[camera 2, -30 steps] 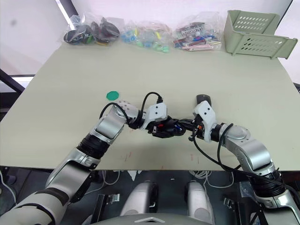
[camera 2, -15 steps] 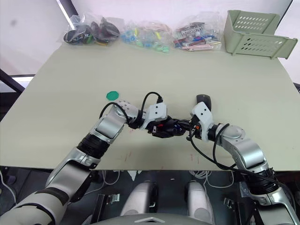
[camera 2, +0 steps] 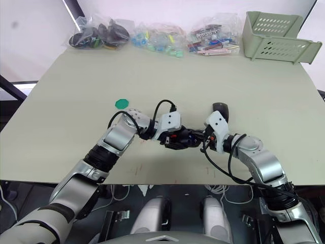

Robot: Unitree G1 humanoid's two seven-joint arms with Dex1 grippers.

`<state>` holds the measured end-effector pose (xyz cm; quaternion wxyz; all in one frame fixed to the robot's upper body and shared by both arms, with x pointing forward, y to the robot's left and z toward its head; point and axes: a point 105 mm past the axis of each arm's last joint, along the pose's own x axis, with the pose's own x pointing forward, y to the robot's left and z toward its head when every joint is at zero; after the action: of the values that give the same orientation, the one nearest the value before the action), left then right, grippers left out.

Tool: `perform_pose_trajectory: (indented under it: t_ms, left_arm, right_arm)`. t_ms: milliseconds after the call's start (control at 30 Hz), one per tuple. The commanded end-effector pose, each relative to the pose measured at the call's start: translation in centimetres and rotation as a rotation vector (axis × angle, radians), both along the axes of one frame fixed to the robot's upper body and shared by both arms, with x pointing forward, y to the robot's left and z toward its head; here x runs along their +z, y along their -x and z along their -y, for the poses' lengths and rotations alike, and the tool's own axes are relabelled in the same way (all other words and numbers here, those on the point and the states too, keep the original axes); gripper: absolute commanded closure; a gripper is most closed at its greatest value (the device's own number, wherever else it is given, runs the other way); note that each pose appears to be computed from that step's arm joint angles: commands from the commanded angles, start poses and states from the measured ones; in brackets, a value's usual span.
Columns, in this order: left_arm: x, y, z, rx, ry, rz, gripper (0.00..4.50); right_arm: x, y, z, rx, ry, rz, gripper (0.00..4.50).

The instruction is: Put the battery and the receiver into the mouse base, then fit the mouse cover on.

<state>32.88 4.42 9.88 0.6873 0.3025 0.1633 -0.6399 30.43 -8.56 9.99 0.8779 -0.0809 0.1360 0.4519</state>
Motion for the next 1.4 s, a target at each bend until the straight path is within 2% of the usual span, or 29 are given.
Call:
perform_pose_trajectory:
  t_ms: [33,367,433,567,733,933,1033,1100,1133,1167,1233,1267,1367,1400]
  left_arm:
    - [0.7,-0.2,0.2,-0.008,0.000,0.020,1.52]
    - [0.6,-0.2,0.3,-0.005,0.002,0.016,1.52]
    - [0.5,-0.2,0.3,-0.005,0.003,0.014,1.52]
    - [0.4,-0.2,0.3,-0.003,0.002,0.012,1.52]
    - [0.4,-0.2,0.3,-0.003,0.001,0.011,1.52]
    - [0.4,-0.2,0.3,-0.004,0.001,0.011,1.52]
    - [0.4,-0.2,0.3,-0.002,0.000,0.010,1.52]
    - [0.4,-0.2,0.2,-0.001,0.000,0.009,1.52]
    - [0.4,-0.2,0.2,-0.001,0.000,0.009,1.52]
    - [0.4,-0.3,0.1,-0.001,0.001,0.009,1.52]
    - [0.4,-0.3,0.1,-0.001,0.002,0.007,1.52]
    - [0.4,-0.3,0.1,-0.001,0.002,0.006,1.52]
    - [0.7,-0.4,0.1,-0.002,0.015,0.015,1.52]
    - [0.8,-0.5,0.1,-0.003,0.018,0.018,0.50]
  right_arm:
    - [-2.3,0.5,0.4,-0.015,0.052,-0.076,4.44]
    - [-3.9,0.6,1.5,-0.041,0.101,-0.151,4.44]
    - [-3.1,0.4,1.2,-0.034,0.062,-0.129,4.44]
    - [0.6,0.6,0.1,0.042,-0.106,-0.098,4.44]
    - [5.7,1.0,1.9,0.139,-0.120,0.007,4.44]
    - [6.8,2.9,4.3,0.181,-0.076,-0.014,4.44]
    - [7.4,4.1,6.1,0.179,-0.040,-0.024,3.14]
    - [7.7,4.7,6.7,0.182,-0.026,-0.021,2.01]
    - [7.8,4.9,6.9,0.182,-0.024,-0.020,1.73]
    - [7.9,5.1,7.1,0.180,-0.024,-0.021,0.96]
    - [7.8,5.6,7.4,0.178,-0.023,-0.022,0.23]
    - [7.8,5.7,7.5,0.175,-0.023,-0.022,0.10]
    - [7.6,5.9,7.5,0.169,-0.021,-0.022,0.10]
    - [7.5,5.9,7.5,0.167,-0.022,-0.021,0.00]
